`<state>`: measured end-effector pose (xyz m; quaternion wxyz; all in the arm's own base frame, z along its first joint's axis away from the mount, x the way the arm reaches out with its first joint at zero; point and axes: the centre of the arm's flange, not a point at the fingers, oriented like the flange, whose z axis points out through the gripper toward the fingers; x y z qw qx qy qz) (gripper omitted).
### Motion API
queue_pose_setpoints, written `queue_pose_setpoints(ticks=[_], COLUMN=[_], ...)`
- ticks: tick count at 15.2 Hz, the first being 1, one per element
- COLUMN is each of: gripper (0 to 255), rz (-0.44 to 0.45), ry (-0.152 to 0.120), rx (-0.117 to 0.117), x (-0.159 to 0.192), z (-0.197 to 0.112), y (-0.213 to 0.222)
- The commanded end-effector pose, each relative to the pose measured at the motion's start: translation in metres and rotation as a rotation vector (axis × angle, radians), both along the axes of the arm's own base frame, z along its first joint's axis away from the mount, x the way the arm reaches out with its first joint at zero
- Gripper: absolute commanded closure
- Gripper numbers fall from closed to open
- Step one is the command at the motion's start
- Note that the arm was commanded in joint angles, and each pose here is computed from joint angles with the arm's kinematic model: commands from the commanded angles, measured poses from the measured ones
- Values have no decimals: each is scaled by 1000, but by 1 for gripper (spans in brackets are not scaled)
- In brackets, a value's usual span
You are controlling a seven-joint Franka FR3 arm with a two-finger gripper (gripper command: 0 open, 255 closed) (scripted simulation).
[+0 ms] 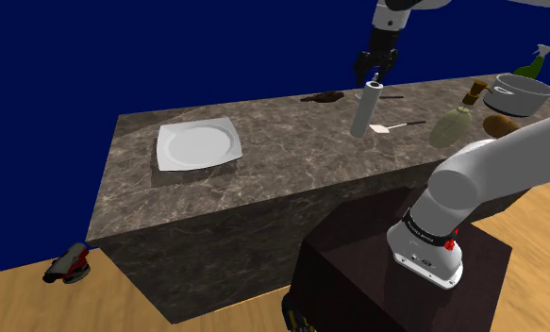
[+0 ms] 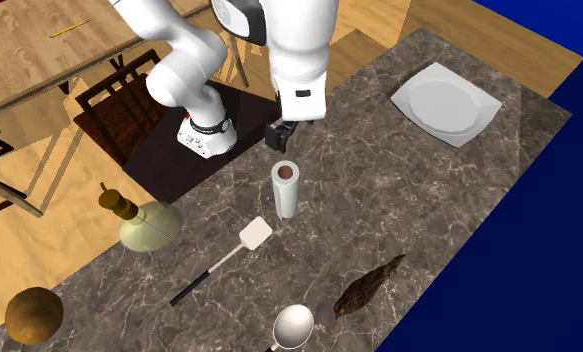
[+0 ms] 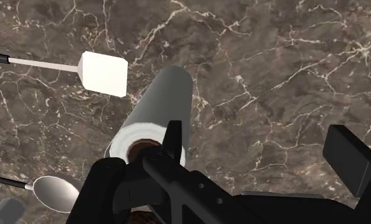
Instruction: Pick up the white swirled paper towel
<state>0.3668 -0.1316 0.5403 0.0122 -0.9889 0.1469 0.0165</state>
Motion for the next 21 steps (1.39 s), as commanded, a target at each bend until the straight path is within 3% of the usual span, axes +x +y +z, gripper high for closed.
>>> queue_pose_setpoints(ticks=[1,6,16,17,21], gripper=[0,0,0,255,255], rz=[-50,-172,-174,-174,-174], ry=[-12,-41,-42,-42,-42], rx=[-19,-62,-62,-62,-62], x=[8,18,18,18,18], z=[-1,-3,-43,-43,-43], y=[-23,-81,-82,-82,-82])
